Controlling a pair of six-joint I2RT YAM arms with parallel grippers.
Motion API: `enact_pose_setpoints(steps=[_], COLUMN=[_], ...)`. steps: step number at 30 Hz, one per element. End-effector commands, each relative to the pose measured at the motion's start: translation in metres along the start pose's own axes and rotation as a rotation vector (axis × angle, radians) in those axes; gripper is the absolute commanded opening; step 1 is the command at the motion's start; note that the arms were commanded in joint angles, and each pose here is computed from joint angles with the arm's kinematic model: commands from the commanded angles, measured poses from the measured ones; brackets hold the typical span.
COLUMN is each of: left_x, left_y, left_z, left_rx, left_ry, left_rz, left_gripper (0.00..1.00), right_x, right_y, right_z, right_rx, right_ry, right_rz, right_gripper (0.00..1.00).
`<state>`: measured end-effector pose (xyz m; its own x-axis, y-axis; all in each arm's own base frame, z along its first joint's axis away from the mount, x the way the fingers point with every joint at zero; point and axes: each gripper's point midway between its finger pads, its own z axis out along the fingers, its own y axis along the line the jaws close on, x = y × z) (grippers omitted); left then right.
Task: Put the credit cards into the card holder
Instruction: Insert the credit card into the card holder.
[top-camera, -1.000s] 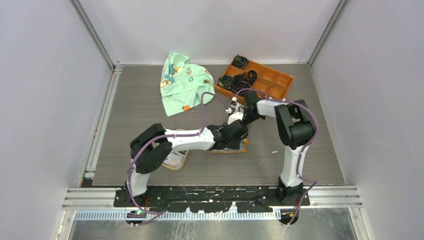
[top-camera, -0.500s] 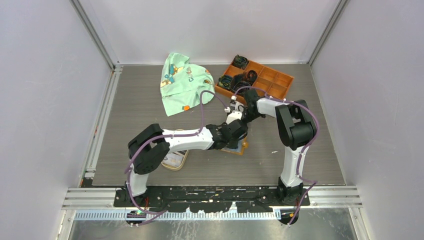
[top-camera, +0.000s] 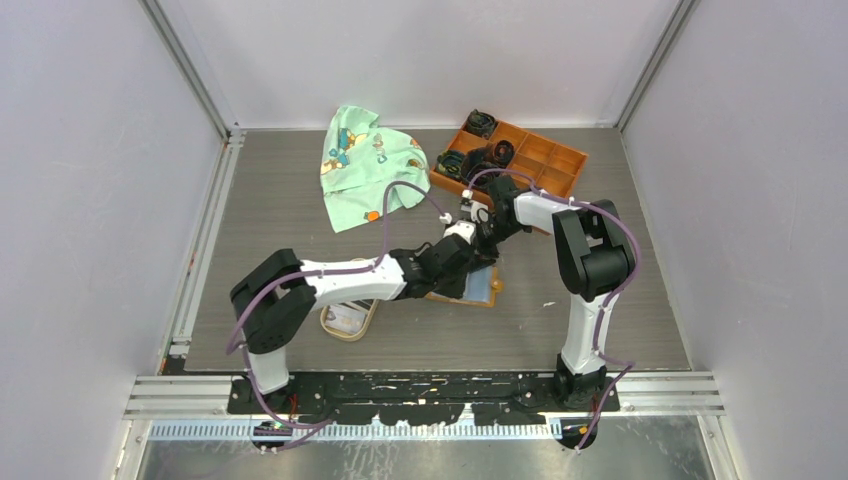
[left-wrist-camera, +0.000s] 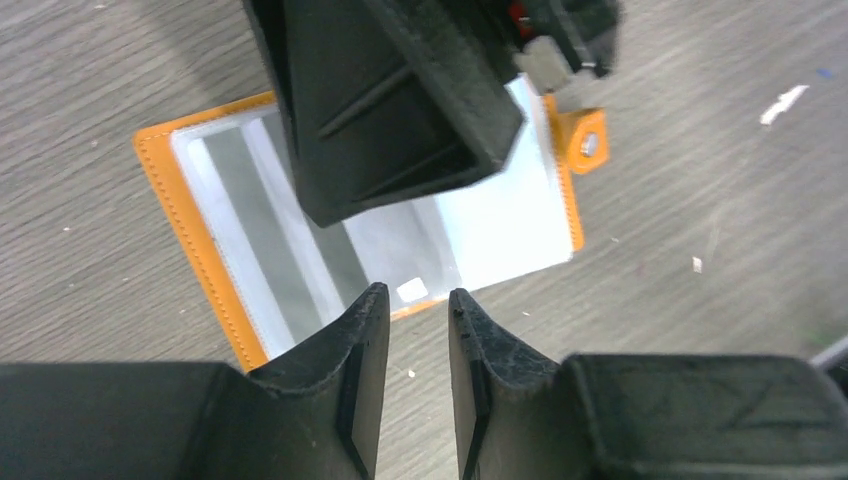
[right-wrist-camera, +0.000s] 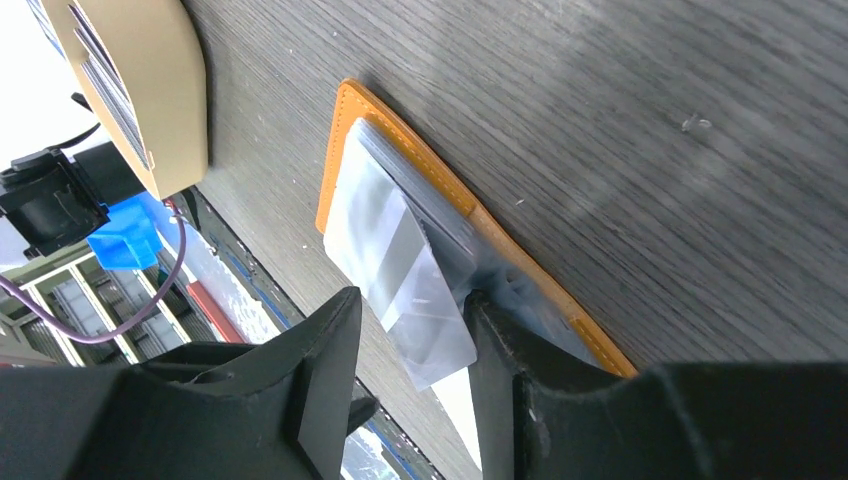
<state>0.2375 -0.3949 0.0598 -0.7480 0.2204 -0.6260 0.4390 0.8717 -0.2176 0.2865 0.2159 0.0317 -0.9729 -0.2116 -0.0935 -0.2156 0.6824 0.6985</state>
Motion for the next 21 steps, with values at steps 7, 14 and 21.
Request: enact_pose_setpoints(steps=[7,14,21], left_x=[-0.051,-0.037,-0.021], left_y=[-0.064,-0.055,-0.028], left_z=[-0.008,0.014,0.030], left_rx=[0.263,0.187,0.049], left_ry=[-0.118,-0.076,-0.043], left_rz=[-0.055,-0.068,-0.059], left_gripper=[0.20,0.18,0.18], right_x=[-0.009,-0.009,-0.011], right_y=[0.000,-0.001,0.001], right_z=[-0.005,-0.005,-0.009], right_rx=[0.026,0.030,0.038], right_ry=[-0.026,-0.025,-0.031], right_rz=[-0.030,-0.028,-0.041], right_gripper=[0.47,0.47,0.48])
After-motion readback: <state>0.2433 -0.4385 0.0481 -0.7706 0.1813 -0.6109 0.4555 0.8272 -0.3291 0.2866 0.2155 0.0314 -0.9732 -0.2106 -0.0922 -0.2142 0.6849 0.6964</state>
